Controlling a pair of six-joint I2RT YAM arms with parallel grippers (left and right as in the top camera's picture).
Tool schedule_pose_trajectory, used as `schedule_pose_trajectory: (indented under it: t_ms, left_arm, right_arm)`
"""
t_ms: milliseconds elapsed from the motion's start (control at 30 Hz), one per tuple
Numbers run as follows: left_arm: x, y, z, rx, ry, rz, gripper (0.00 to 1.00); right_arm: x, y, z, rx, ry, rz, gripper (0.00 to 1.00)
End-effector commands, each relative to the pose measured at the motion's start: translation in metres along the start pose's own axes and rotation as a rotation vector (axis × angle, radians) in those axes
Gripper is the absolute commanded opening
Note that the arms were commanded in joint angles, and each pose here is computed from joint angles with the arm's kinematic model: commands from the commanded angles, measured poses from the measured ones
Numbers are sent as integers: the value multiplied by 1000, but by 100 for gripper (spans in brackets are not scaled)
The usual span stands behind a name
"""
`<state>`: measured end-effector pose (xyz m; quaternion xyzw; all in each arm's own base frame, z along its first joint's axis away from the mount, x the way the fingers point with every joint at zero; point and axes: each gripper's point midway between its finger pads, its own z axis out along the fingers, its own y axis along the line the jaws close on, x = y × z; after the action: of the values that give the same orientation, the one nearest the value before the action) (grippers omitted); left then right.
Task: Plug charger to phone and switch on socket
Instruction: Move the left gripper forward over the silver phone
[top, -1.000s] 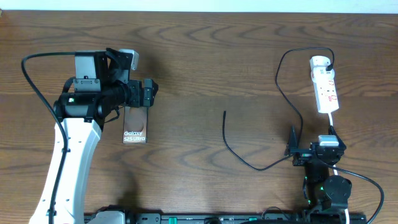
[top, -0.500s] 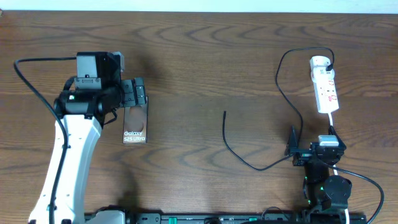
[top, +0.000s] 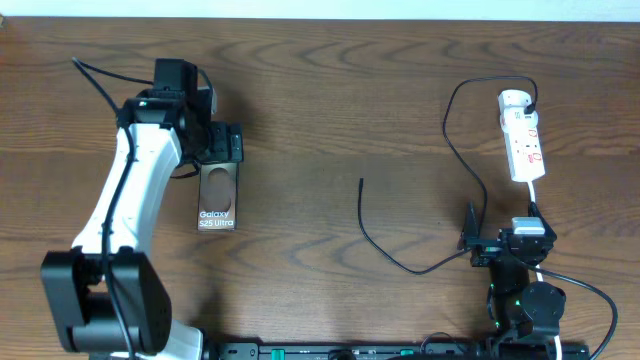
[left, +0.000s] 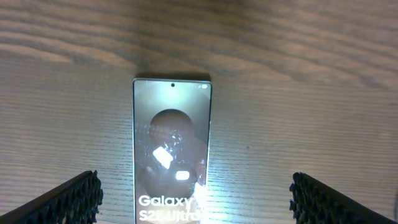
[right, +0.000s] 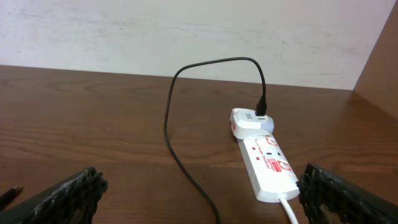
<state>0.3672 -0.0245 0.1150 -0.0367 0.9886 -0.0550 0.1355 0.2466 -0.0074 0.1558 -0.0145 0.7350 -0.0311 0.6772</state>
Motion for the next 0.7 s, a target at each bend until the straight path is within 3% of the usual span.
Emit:
schedule_pose_trajectory:
  t_ms: [0, 667]
  left_arm:
    - [-2, 7, 12, -42, 33, 24, 95]
    - [13, 19, 71, -84, 167, 42, 95]
  right_arm:
    - [1, 4, 0, -19, 2, -11, 99]
    - [1, 4, 0, -18, 3, -11, 99]
